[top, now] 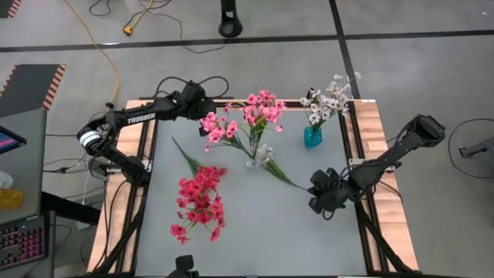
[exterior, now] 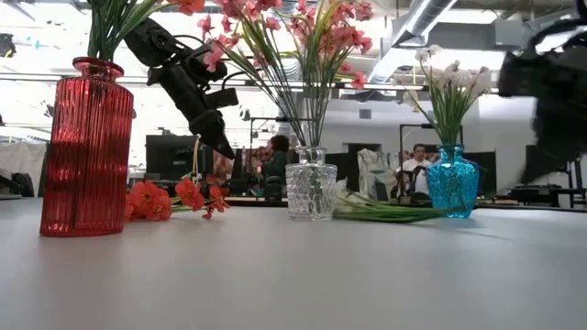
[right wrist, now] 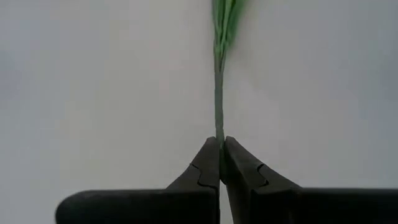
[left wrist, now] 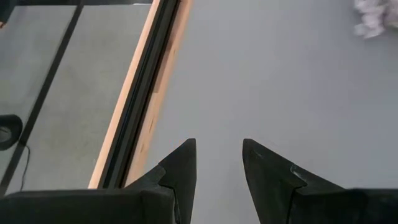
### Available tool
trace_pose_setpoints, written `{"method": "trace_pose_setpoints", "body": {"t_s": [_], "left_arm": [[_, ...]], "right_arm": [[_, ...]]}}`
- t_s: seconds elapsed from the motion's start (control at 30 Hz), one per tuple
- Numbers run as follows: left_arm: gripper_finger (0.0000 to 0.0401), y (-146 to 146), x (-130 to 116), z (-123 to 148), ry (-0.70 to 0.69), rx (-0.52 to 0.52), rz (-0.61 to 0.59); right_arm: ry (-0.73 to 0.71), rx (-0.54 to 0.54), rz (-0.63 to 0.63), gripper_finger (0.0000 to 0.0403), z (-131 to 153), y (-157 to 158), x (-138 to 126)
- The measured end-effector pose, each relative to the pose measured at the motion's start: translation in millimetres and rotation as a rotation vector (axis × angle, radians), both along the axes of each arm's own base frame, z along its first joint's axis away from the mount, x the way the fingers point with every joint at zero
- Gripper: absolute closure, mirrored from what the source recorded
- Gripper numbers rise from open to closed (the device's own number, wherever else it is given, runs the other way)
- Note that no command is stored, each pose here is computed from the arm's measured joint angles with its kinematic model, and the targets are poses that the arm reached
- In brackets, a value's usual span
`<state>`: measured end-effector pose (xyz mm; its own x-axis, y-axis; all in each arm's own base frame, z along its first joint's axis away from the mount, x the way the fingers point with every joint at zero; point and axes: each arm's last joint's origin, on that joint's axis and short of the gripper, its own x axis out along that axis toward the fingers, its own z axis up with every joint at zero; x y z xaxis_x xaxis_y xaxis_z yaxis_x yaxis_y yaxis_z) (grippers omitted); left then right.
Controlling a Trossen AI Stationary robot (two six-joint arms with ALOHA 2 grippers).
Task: Sort flowers into vase by color
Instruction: Put the white flowers into the blue base
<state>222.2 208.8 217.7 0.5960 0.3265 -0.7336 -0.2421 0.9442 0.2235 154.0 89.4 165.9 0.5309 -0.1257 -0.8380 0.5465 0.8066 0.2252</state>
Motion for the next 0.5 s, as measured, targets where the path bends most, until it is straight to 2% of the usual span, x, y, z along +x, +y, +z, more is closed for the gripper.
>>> {"method": "trace_pose_setpoints", "body": {"t_s": [0.2, 0.4, 0.5], "left_arm": [[0.0283, 0.1, -0.1, 0.0, -0.001, -0.001, 0.003], [0.0283, 0.1, -0.1, 0.0, 0.0, -0.002, 0.003], [0.0283, -0.1, -0.3, -0.2, 0.002, -0.004, 0.003]], "right_arm": [[0.103, 0.16, 0.059, 0.0351, -2.0, 8.0, -5.2], [0.124, 0.232, 0.084, 0.0336, -1.4, 9.7, -3.7], [0.137, 0.275, 0.044, 0.0324, -1.4, 7.8, -2.2]]}}
